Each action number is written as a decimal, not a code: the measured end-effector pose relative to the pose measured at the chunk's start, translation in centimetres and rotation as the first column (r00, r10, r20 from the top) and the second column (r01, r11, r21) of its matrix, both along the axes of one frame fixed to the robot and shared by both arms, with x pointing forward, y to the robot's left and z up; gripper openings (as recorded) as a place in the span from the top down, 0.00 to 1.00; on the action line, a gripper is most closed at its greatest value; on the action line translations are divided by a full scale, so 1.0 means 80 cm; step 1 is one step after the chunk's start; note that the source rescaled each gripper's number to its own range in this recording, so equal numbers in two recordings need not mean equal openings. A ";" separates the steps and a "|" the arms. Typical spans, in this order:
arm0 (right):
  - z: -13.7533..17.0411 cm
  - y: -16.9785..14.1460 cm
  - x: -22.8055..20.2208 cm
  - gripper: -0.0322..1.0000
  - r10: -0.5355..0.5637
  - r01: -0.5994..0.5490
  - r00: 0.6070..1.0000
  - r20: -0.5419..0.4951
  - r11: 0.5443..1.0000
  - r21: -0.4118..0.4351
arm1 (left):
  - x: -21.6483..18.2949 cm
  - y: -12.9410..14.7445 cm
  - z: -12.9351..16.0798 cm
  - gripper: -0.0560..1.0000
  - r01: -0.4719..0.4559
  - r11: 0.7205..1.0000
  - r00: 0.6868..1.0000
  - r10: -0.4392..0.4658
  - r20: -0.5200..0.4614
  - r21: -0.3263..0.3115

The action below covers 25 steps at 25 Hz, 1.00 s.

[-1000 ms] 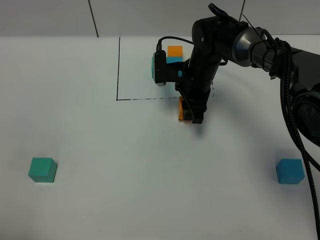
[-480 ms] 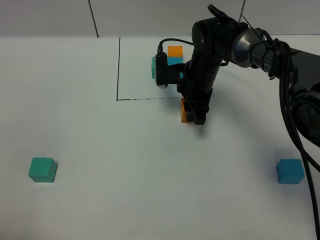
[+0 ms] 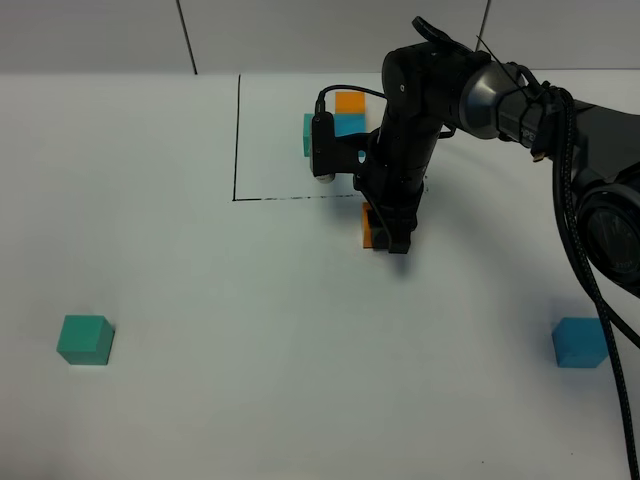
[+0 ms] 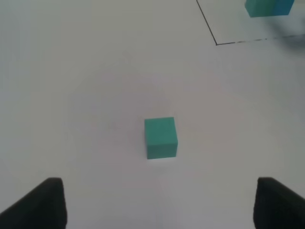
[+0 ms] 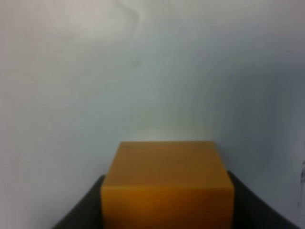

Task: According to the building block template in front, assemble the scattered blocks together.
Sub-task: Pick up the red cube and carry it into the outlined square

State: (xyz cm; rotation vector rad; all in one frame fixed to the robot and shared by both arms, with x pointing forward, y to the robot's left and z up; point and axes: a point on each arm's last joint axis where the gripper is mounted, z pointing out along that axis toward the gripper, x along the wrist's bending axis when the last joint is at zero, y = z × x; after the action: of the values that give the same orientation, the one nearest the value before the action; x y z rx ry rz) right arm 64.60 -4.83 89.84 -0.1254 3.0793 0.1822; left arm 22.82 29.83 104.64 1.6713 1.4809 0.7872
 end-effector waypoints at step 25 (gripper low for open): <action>-0.005 0.001 0.001 0.72 -0.033 0.033 0.999 -0.008 0.999 0.004 | 0.000 0.000 0.000 0.21 0.000 1.000 1.000 0.000 0.000 0.000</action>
State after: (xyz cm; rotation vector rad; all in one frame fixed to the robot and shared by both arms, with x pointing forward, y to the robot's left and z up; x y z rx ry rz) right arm 64.65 -4.76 89.43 -0.0737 3.0860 0.1881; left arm 22.82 29.83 104.64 1.6713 1.4809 0.7872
